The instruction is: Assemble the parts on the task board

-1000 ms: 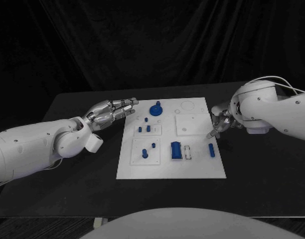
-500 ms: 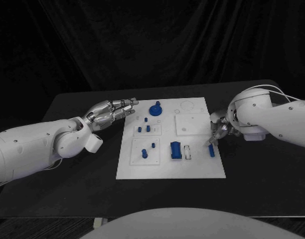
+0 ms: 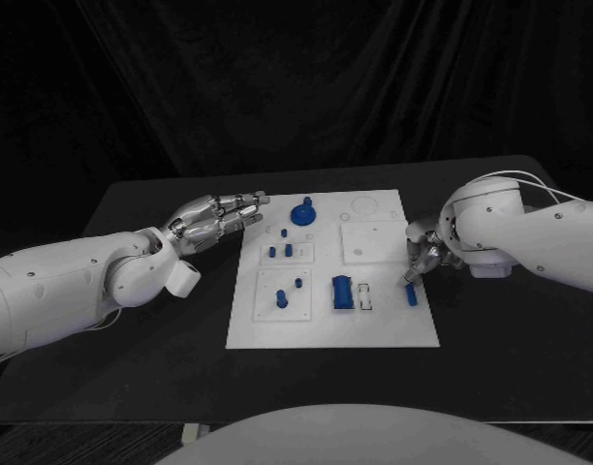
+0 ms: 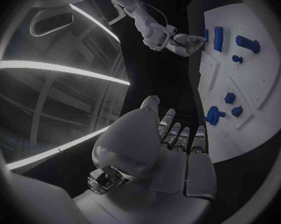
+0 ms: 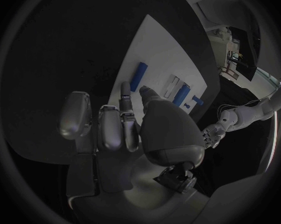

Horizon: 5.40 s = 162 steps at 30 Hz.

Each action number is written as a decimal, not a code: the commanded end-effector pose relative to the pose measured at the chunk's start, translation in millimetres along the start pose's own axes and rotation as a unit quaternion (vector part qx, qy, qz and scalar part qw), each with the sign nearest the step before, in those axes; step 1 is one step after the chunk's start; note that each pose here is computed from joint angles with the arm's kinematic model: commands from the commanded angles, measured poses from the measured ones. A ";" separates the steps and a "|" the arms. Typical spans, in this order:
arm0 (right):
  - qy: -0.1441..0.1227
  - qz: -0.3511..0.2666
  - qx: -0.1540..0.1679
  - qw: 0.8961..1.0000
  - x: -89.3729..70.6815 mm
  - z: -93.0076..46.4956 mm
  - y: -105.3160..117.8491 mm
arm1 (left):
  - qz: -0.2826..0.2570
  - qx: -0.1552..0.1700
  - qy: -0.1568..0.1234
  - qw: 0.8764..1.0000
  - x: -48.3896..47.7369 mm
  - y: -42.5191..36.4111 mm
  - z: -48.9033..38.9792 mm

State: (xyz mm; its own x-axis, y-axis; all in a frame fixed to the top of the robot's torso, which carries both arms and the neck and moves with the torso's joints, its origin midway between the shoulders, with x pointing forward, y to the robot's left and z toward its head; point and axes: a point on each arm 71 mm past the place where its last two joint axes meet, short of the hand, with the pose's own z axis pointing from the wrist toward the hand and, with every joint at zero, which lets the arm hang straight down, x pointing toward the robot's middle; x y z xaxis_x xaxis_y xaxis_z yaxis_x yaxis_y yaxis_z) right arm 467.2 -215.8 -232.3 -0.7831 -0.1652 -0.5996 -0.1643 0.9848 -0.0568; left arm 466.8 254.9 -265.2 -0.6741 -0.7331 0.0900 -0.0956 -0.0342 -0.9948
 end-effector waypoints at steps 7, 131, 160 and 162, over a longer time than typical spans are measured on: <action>-0.002 -0.015 0.019 1.000 7.7 5.8 -1.6 | -0.006 0.004 0.005 1.000 1.7 -0.3 0.4; 0.032 0.229 -0.067 0.971 19.7 10.3 35.2 | -0.011 -0.011 0.016 1.000 4.0 2.4 2.9; 0.037 0.223 -0.065 0.972 23.0 12.6 35.0 | -0.011 -0.013 0.016 1.000 4.0 2.8 2.8; 0.038 0.222 -0.065 0.972 23.1 12.7 34.9 | -0.011 -0.013 0.017 1.000 4.1 2.8 2.9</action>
State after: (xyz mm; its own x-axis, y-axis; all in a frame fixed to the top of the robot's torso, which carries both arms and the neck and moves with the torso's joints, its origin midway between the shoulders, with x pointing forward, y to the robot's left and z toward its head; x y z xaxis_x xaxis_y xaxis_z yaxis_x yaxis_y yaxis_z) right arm 452.0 -183.9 -256.7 -0.8303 0.2777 -0.4832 0.1317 0.9402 0.3140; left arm 466.5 251.7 -268.2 -0.6894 -0.7171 0.1025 -0.1304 -0.0163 -0.9913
